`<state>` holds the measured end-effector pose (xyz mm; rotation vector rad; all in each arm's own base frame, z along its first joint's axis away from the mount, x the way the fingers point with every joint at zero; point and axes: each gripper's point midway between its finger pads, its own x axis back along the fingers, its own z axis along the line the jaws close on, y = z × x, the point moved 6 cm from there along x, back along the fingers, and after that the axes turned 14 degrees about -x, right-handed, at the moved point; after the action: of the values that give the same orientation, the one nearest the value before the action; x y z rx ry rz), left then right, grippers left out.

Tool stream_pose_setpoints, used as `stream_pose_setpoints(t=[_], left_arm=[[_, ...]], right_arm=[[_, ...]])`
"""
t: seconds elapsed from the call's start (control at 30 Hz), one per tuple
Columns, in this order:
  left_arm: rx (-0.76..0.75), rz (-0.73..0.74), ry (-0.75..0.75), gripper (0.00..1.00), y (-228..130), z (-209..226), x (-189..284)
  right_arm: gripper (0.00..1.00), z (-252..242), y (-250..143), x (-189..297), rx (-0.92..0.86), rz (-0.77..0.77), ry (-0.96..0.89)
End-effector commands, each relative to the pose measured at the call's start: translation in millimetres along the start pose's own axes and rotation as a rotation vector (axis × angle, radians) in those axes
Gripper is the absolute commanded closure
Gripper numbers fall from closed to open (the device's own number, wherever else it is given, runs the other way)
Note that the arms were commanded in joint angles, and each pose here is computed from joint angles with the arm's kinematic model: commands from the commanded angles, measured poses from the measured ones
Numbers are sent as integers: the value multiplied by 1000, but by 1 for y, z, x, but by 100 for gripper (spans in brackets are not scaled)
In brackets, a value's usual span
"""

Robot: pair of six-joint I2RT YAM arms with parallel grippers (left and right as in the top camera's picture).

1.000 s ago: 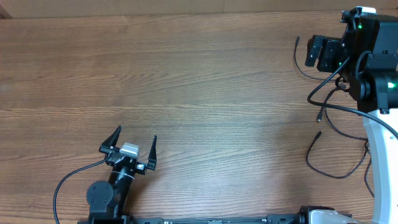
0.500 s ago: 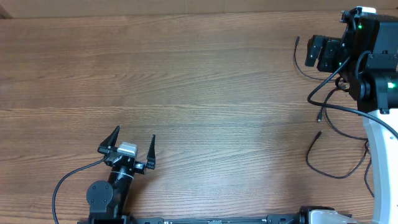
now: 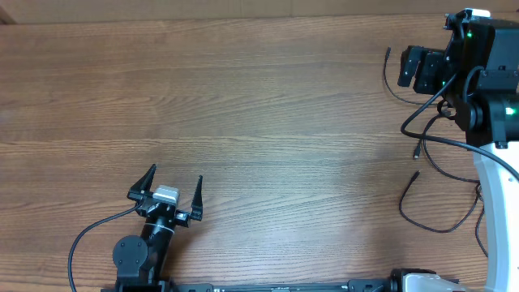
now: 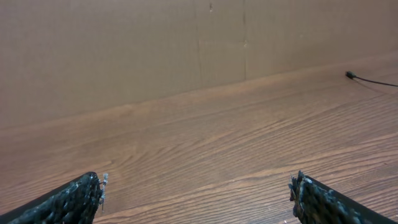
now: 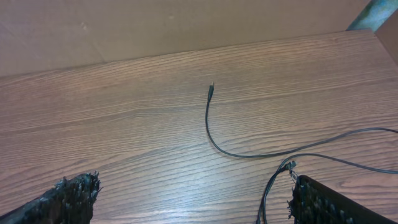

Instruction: Untangle cables

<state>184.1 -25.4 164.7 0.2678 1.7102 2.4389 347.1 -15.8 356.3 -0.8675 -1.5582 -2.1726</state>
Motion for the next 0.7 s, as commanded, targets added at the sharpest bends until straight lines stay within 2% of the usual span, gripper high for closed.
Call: stream_pose_setpoints(t=[0.0, 0.67], left_arm=[[12, 4, 27, 0, -1, 3, 1], [12, 4, 27, 0, -1, 3, 1]], right_arm=[[0, 1, 3, 4, 2, -18, 3], [0, 1, 3, 6, 1, -22, 4]])
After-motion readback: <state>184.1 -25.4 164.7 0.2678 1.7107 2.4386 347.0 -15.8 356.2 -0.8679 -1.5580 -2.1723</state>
